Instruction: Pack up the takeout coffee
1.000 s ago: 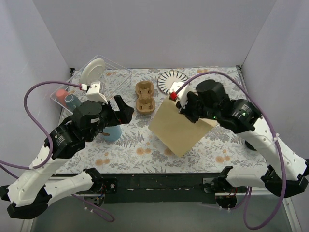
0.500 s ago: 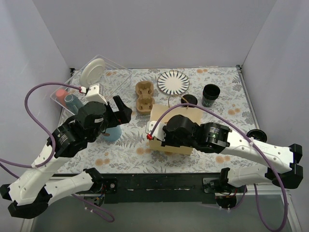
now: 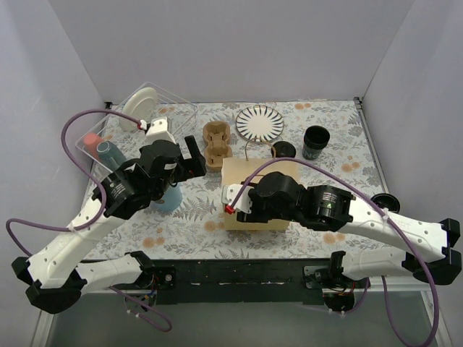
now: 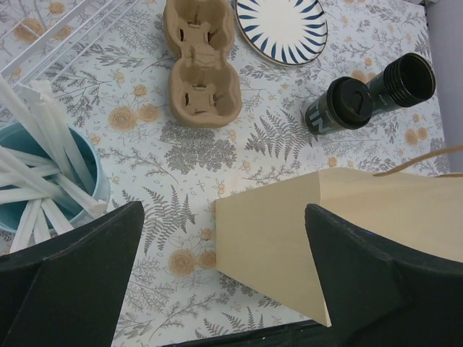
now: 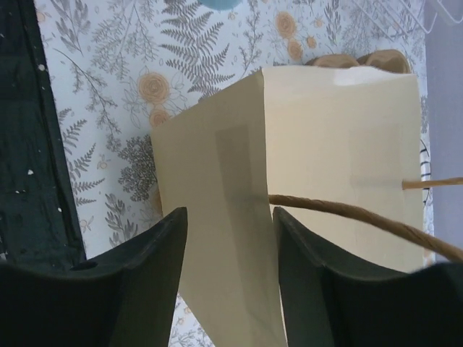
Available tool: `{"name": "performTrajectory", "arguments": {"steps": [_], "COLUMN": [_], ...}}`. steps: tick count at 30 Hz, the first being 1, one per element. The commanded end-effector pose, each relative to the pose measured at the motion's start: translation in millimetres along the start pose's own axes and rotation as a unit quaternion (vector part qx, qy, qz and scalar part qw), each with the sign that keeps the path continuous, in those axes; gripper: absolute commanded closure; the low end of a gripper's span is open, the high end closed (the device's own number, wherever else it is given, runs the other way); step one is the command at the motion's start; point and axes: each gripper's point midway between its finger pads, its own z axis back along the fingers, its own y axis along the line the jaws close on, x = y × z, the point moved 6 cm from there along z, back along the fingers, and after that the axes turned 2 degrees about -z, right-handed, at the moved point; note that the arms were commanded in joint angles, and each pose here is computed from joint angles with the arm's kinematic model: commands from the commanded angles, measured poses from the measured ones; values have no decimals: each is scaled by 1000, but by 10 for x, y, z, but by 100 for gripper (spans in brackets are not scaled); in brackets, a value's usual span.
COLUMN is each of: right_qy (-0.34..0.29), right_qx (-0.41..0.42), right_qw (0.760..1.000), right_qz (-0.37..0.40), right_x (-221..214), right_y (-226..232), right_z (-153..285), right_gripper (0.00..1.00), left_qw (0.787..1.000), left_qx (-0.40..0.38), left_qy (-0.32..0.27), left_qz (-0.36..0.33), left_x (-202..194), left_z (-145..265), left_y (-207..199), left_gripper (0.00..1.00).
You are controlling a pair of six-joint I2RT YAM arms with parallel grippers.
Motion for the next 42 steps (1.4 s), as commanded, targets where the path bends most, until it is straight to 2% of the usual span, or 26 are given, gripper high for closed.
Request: {"name": "performTrajectory", "arguments": {"steps": [1, 2, 7, 11, 12, 16, 19, 23, 28, 29, 30, 31, 33, 34, 36, 39, 42], "right_qy": [-95, -116, -207, -276, -295, -314, -312, -311, -338, -317, -327, -319, -278, -281, -239, -231, -243], "right_qx": [3, -8, -64, -125, -134, -158, -198, -268, -260, -266, -270, -274, -273, -274, -276, -288, -308], "right_qw": [995, 992, 966, 921, 910, 892, 886, 851, 812, 816, 803, 800, 821, 819, 838, 842, 828], "right_qz": [-29, -45, -143, -246, -259, -284, -281, -328, -398, -403, -420, -428, -417, -419, -405, -393, -400], "right_x": [331, 397, 544, 539, 563, 536, 436, 168, 174, 138, 218, 234, 274, 359, 390, 488, 531], "right_y": [-71, -106, -259, -408, -441, -496, -555, -599, -614, -608, -684, -704, -707, -771, -768, -843, -917], "right_z": [299, 334, 690, 1018, 1074, 1156, 1156, 1122, 1271, 1245, 1401, 1427, 1364, 1488, 1380, 1396, 1447], "right_gripper": [36, 31, 29, 28, 28, 30, 30, 32, 35, 35, 36, 36, 36, 36, 36, 36, 36], "left_qw": [1000, 1000, 1000, 999, 998, 996, 995, 994, 994, 993, 993, 992, 989, 988, 989, 984, 983], "left_qx": [-1, 3, 5, 18, 24, 62, 61, 70, 66, 72, 81, 91, 118, 123, 123, 148, 150], "left_qy": [-27, -27, -6, 31, 46, 63, 73, 83, 84, 88, 89, 91, 89, 85, 79, 85, 85], "left_qz": [0, 4, 15, 31, 25, -4, -11, -12, -15, -14, -16, -17, -21, -24, -34, -49, -61], "left_x": [227, 286, 371, 480, 461, 438, 362, 270, 79, 9, -23, -50, -70, -58, -27, -102, -158], "left_z": [-27, -75, -361, -858, -1068, -1575, -1964, -2398, -2712, -2777, -2817, -2843, -2907, -2926, -2991, -3079, -3133], "left_y": [-110, -162, -352, -281, -298, -294, -315, -354, -352, -329, -303, -279, -223, -216, -233, -169, -126], "left_gripper": [6, 7, 9, 12, 15, 16, 18, 23, 28, 30, 32, 32, 34, 34, 36, 37, 37]}}
